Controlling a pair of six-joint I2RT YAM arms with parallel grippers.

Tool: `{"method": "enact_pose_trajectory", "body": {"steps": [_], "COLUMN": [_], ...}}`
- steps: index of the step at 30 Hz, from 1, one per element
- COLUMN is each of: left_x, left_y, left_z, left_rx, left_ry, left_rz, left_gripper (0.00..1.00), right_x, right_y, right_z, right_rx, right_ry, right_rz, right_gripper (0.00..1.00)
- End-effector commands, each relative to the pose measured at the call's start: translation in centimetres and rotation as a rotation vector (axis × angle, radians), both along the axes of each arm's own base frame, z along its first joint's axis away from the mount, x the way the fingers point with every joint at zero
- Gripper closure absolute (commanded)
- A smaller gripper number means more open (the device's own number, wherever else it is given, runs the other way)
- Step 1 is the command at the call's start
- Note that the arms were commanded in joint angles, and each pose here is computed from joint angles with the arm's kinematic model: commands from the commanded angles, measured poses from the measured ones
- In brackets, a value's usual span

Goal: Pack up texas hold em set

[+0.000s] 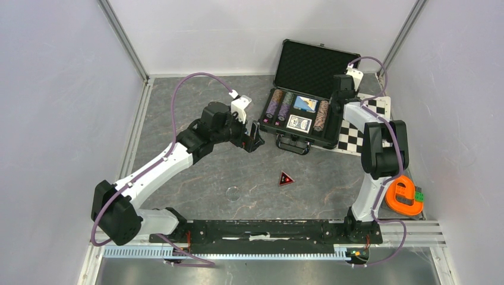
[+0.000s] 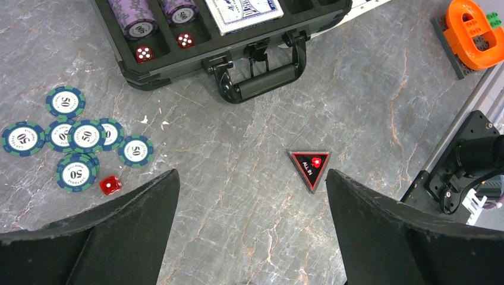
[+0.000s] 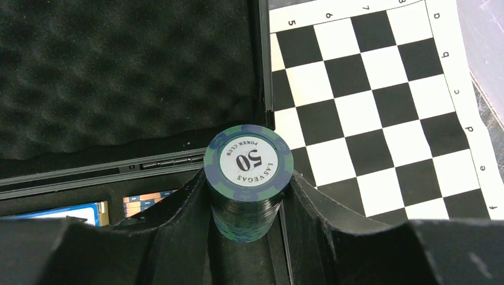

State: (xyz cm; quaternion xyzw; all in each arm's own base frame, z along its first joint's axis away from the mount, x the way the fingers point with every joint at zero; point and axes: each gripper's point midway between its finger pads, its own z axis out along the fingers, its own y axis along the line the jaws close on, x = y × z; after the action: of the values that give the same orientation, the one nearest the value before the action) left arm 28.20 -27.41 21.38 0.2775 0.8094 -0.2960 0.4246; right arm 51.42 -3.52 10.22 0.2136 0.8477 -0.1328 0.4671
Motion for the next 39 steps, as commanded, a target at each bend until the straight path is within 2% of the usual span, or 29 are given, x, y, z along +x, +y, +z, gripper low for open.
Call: {"method": "enact_pose_trajectory", "body": {"steps": [1, 12, 21, 26, 29, 34, 39], "left_x": [0.5, 0.5, 0.5, 0.4, 0.4, 0.2, 0.0], "left_y": [0.1, 0.2, 0.3, 0.4, 0.3, 0.2, 0.3], "left_z": [1.9, 1.8, 1.9, 1.9, 1.9, 1.9, 1.8], "left_rx": [-0.014, -0.013, -0.008, -0.005, -0.007, -0.016, -0.016], "left_ry": [-0.076, -0.083, -0.097, -0.100, -0.100, -0.093, -0.089], "left_rz": [-0.012, -0.012, -0.018, -0.022, -0.025, -0.033, -0.032], "left_gripper": [0.02, 0.02, 0.02, 0.02, 0.02, 0.02, 0.02], "right_x": [1.5, -0.7, -4.7, -6.0, -5.2, -2.5, -0.2], "right_y": [0.6, 1.7, 3.9, 4.4, 4.3, 3.7, 3.2], "right_z": [1.6, 0.2, 1.4, 3.4, 4.1, 5.6, 4.6], "right_rx": [-0.047, -0.089, 0.011, 0.030, 0.007, -0.025, -0.028], "right_ry": [-0.069, 0.050, 0.154, 0.163, 0.176, 0.108, 0.124], "right_rz": [0.018, 0.063, 0.102, 0.126, 0.128, 0.120, 0.135], "right_gripper": [1.00, 1.00, 1.00, 1.00, 1.00, 1.00, 1.00]}}
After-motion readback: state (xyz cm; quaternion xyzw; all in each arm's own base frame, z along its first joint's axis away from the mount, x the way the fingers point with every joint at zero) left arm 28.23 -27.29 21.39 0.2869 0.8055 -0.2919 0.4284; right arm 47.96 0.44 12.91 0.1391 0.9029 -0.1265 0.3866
